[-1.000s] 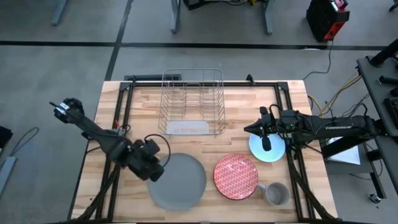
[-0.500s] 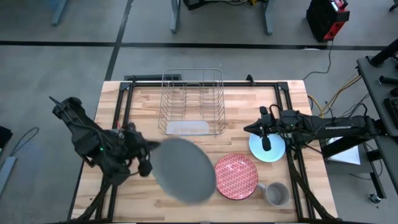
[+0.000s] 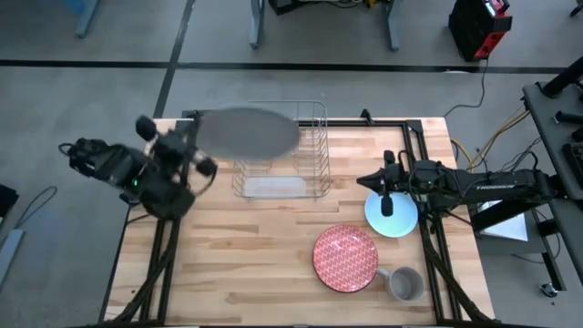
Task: Sort dishes
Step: Put the gray plate into the dish rack
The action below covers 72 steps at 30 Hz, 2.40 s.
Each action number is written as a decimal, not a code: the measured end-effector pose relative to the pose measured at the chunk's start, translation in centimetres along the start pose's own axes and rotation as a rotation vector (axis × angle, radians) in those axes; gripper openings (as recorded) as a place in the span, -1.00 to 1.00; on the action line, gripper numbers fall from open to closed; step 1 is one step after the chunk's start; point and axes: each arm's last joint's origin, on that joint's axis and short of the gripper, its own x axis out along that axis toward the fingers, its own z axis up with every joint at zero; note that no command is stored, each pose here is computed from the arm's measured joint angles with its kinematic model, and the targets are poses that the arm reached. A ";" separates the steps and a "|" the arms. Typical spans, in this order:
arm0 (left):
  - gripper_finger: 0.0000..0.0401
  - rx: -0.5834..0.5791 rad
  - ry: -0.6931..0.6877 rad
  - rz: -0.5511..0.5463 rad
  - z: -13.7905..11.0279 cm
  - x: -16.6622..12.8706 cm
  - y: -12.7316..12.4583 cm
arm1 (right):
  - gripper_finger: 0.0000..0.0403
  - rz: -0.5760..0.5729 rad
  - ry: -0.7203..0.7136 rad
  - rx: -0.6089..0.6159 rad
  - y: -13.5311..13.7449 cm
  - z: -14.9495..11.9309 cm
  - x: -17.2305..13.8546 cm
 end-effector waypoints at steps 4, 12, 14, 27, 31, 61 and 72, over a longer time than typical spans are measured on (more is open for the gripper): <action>-1.00 0.076 0.096 0.166 -1.1 2.9 1.1 | -0.93 -0.118 -0.024 -0.045 -0.3 0.2 0.2; -1.00 0.178 0.371 0.191 -1.1 9.8 -0.3 | -0.93 -0.261 -0.097 -0.109 -0.8 2.0 0.9; -1.00 0.174 0.380 0.024 -0.4 12.5 -1.1 | -0.93 -0.279 -0.102 -0.114 -1.0 2.7 1.1; -1.00 0.291 0.235 -0.142 -0.9 23.7 -1.4 | -0.93 -0.350 -0.086 -0.210 -2.1 3.7 1.3; -1.00 0.304 0.234 -0.164 -2.3 26.4 -1.2 | -0.93 -0.371 -0.105 -0.238 -2.2 4.4 1.0; -1.00 0.535 0.152 -0.294 -6.3 32.8 -1.1 | -0.93 -0.459 -0.138 -0.381 -2.4 6.5 0.2; -1.00 0.541 0.229 -0.335 -9.1 33.3 -2.4 | -0.93 -0.456 -0.130 -0.381 -2.4 6.4 0.2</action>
